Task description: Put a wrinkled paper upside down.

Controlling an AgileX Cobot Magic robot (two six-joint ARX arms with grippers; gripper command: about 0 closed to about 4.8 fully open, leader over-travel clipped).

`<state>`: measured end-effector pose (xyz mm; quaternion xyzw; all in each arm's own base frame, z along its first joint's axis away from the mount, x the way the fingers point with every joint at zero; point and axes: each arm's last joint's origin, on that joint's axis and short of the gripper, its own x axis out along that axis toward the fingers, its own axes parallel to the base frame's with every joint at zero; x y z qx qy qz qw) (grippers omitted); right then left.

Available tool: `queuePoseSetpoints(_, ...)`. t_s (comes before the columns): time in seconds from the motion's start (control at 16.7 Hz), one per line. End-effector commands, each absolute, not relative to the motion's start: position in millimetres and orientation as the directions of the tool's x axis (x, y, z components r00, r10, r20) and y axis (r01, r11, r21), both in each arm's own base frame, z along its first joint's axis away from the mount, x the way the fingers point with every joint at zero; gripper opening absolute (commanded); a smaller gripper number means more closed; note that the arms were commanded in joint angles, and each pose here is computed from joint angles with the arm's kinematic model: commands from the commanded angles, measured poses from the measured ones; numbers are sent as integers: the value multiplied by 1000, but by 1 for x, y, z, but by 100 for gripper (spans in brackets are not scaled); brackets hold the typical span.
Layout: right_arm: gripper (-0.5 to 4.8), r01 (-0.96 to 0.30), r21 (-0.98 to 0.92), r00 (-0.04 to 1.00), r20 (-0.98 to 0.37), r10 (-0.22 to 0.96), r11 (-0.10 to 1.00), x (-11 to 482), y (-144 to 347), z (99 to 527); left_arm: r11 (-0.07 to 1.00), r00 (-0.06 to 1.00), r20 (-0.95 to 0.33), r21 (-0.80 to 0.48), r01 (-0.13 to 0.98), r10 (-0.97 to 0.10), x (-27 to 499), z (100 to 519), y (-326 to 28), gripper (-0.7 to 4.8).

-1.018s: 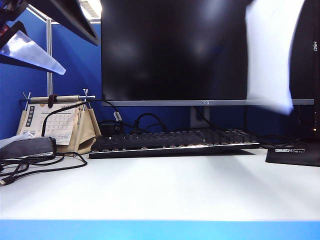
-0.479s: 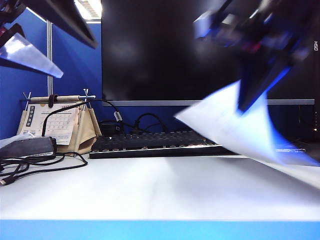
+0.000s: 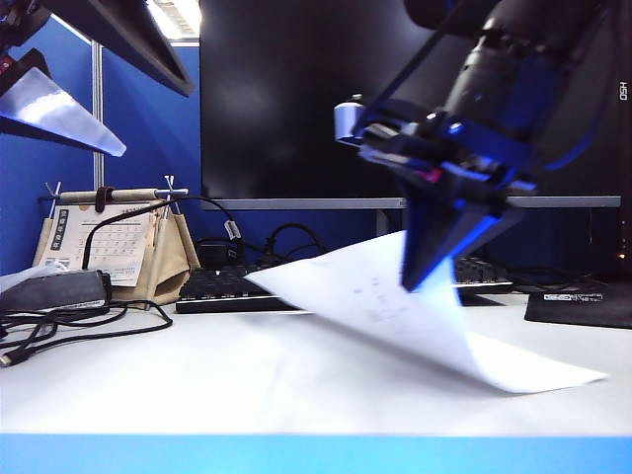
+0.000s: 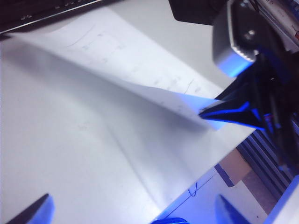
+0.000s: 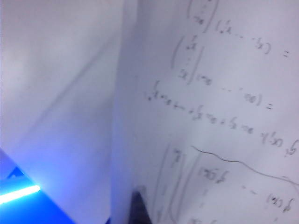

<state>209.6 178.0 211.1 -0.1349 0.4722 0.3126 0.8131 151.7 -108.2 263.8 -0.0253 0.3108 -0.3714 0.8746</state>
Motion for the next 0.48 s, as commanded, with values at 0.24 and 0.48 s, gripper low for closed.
queuePoseSetpoints(0.24, -6, -648, 134, 283, -872, 400, 750, 217, 188, 186, 716, 539, -504, -270, 643, -675, 152, 268, -109, 465)
queuePoseSetpoints(0.48, 77, -635, 147, 244, -893, 378, 758, 214, 185, 167, 714, 545, -493, -268, 647, -679, 150, 270, -107, 465)
